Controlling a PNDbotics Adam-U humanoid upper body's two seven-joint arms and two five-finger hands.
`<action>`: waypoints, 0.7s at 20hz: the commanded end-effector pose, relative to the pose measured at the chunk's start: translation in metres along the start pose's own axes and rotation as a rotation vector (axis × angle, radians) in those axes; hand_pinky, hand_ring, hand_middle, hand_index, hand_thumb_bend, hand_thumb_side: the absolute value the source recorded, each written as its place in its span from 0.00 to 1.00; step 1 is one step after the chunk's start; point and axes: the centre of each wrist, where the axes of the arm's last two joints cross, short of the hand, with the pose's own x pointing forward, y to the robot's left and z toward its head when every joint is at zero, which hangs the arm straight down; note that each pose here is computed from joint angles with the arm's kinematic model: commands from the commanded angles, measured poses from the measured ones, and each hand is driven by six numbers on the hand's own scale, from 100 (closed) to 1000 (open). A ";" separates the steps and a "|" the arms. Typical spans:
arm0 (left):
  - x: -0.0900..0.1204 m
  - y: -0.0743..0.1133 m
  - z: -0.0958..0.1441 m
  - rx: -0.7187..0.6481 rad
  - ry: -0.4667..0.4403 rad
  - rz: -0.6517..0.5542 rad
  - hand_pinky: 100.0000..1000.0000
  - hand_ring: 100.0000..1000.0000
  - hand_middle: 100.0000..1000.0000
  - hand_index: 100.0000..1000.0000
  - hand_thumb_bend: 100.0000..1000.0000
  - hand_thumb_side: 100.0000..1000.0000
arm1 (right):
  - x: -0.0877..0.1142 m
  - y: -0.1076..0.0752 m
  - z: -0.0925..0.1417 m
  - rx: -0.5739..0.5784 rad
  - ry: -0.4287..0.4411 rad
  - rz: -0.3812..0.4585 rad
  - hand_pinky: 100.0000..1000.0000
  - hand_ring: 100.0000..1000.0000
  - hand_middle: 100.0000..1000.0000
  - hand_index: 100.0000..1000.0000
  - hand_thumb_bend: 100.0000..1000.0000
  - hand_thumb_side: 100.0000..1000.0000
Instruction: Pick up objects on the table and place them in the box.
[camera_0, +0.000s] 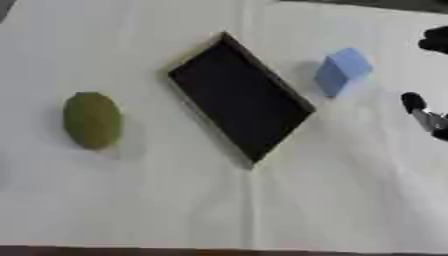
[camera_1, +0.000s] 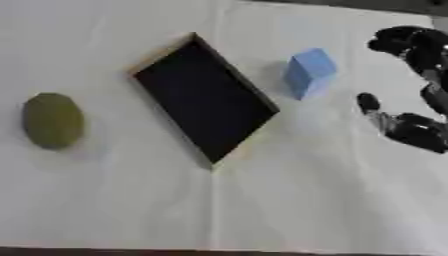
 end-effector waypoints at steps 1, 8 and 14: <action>0.005 0.005 -0.007 -0.023 -0.031 -0.019 0.85 0.77 0.76 0.84 0.00 0.56 | -0.006 -0.027 -0.011 0.038 -0.029 0.028 0.89 0.88 0.83 0.87 0.24 0.00; 0.005 0.007 -0.007 -0.033 -0.031 -0.031 0.85 0.77 0.76 0.84 0.00 0.56 | -0.011 -0.058 -0.026 0.155 -0.007 0.035 0.89 0.90 0.85 0.88 0.28 0.00; 0.005 0.006 -0.008 -0.037 -0.033 -0.030 0.85 0.77 0.75 0.84 0.00 0.56 | -0.009 -0.070 -0.036 0.196 -0.011 0.025 0.89 0.90 0.85 0.88 0.28 0.00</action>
